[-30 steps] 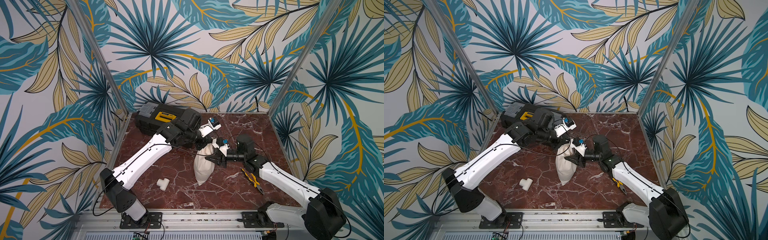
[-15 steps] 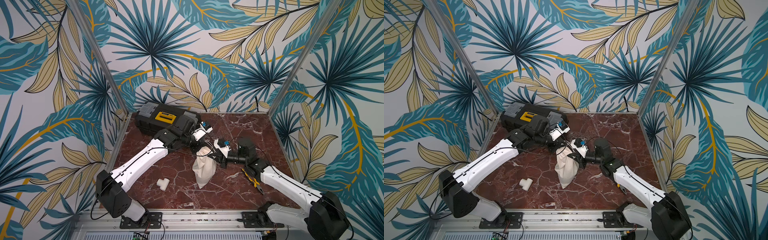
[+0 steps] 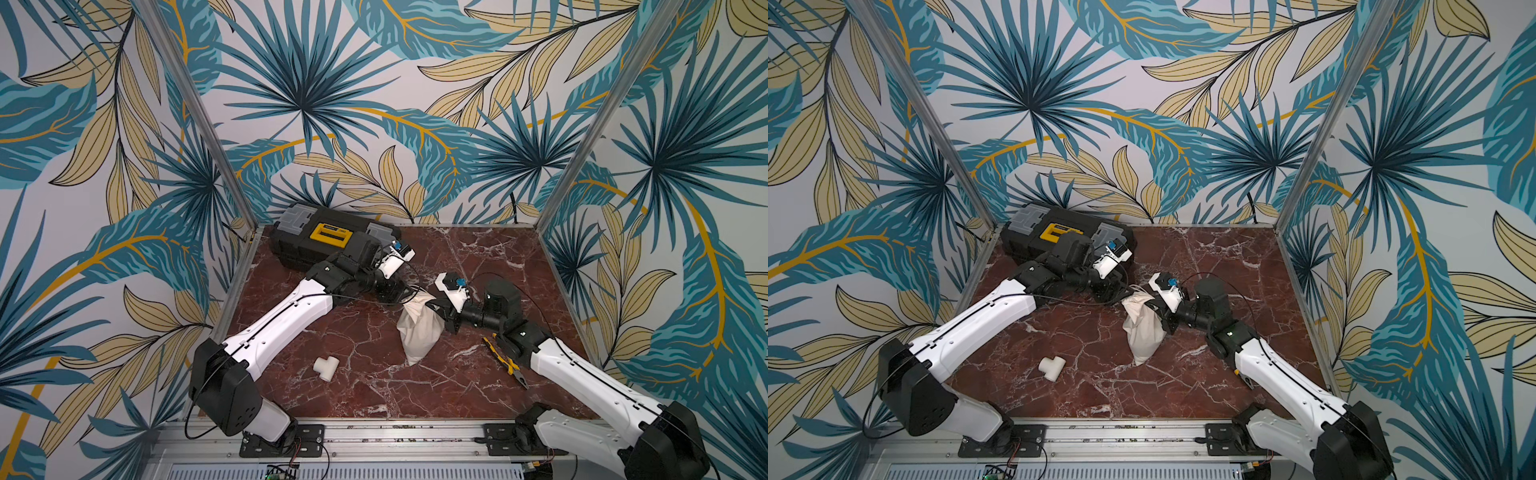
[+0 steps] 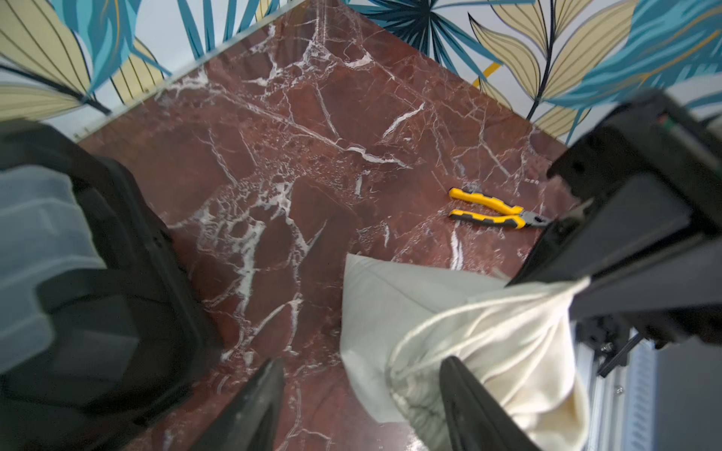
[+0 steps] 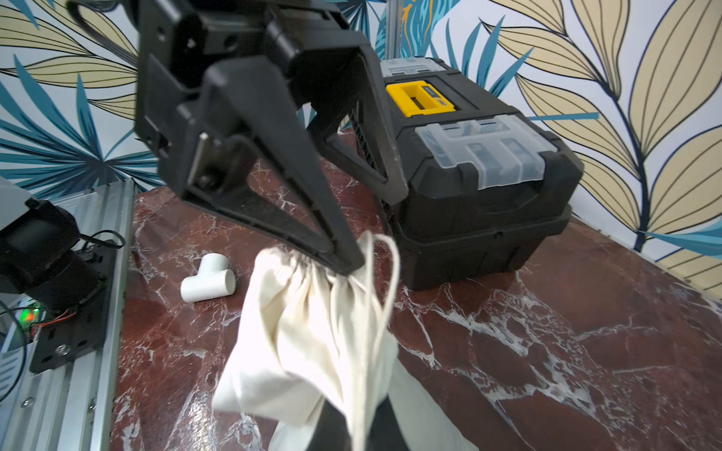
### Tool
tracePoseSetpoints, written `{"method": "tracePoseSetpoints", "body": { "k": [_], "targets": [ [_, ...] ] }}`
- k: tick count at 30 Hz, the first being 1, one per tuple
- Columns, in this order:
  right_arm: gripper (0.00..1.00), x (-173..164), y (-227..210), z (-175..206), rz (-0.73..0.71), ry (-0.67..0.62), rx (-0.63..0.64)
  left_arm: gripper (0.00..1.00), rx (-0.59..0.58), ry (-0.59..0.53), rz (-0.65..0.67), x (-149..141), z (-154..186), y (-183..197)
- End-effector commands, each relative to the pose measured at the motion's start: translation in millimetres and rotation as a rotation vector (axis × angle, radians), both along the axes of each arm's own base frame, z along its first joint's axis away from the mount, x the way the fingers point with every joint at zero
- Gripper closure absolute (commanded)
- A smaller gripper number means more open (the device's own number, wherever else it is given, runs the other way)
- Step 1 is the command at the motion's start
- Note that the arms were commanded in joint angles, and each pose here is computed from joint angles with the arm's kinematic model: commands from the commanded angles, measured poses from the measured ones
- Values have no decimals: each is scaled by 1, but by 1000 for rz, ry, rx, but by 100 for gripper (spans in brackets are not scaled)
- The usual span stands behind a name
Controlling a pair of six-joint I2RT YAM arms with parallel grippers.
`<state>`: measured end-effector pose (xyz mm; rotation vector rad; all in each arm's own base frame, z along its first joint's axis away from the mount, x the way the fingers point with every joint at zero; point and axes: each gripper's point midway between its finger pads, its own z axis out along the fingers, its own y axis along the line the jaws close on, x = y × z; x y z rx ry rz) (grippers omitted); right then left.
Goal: Close the soil bag
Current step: Pick up the soil bag from the center of the board, then place the soil bag at the center of the board.
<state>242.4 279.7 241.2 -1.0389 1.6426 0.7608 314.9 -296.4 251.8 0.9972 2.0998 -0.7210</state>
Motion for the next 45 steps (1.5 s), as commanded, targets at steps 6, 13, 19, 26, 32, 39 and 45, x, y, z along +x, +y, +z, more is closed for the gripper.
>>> {"method": "tracePoseSetpoints", "body": {
  "k": [6, 13, 19, 26, 32, 39, 45],
  "targets": [
    [100, 29, -17, 66, -174, -176, 46, 0, -240, -141, 47, 1, 93, 11],
    [100, 62, -29, 106, -344, -222, 67, 0, -297, -279, 283, 16, 135, 58],
    [100, 97, -43, 145, -520, -219, 149, 0, -214, -259, 401, 17, 116, 86],
    [100, 143, -70, 179, -691, -158, 215, 0, -206, -160, 496, 13, 89, 98],
    [100, 180, -97, 199, -829, -163, 272, 0, -216, -135, 565, 6, 79, 111],
    [100, 224, -114, 201, -948, -158, 262, 0, -204, -125, 604, -4, 72, 123],
    [100, 252, -140, 192, -1072, -97, 308, 0, -196, -130, 642, -9, 67, 133]
  ]
}}
